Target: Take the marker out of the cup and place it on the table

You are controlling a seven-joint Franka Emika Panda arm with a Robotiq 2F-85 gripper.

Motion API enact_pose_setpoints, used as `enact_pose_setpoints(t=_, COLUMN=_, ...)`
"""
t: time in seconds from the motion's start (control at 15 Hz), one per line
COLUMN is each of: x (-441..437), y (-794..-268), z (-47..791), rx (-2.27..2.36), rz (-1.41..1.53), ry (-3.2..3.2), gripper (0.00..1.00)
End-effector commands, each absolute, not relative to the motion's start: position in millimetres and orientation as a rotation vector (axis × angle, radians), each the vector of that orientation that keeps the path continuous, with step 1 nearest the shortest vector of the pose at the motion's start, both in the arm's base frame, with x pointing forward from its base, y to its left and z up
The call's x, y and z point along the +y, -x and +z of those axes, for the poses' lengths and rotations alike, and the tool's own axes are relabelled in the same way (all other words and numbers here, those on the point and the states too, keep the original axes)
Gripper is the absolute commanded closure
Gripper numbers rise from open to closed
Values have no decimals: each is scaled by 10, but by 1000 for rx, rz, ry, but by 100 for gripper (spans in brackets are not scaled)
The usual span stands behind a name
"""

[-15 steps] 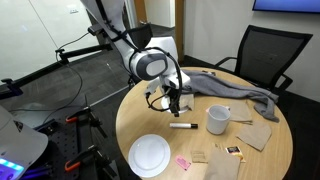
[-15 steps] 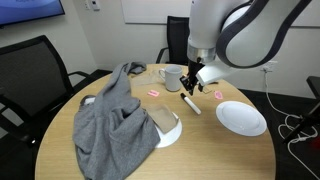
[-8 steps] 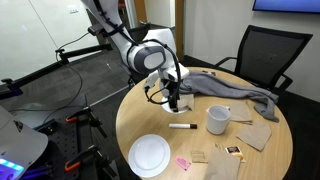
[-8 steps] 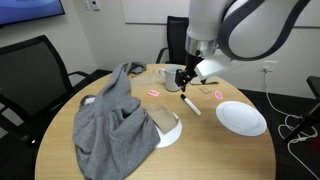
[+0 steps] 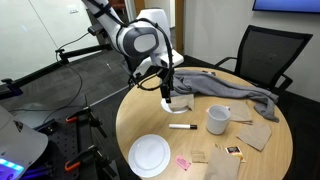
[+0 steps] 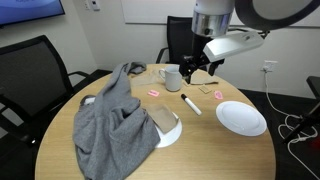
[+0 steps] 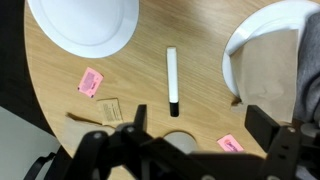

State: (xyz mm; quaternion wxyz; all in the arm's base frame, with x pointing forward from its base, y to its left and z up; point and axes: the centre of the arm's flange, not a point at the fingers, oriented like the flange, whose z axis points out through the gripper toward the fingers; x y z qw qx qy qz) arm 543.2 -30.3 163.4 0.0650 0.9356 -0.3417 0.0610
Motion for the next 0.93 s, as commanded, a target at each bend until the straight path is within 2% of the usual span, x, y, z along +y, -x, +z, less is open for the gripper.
enact_pose_setpoints(t=0.0, x=-298, y=-5235, z=2135, rx=-1036, rz=124, ry=-2821, gripper=0)
enact_pose_setpoints(t=0.87, x=-368, y=-4991, z=3117, rx=-962, rz=114, ry=-2857, gripper=0)
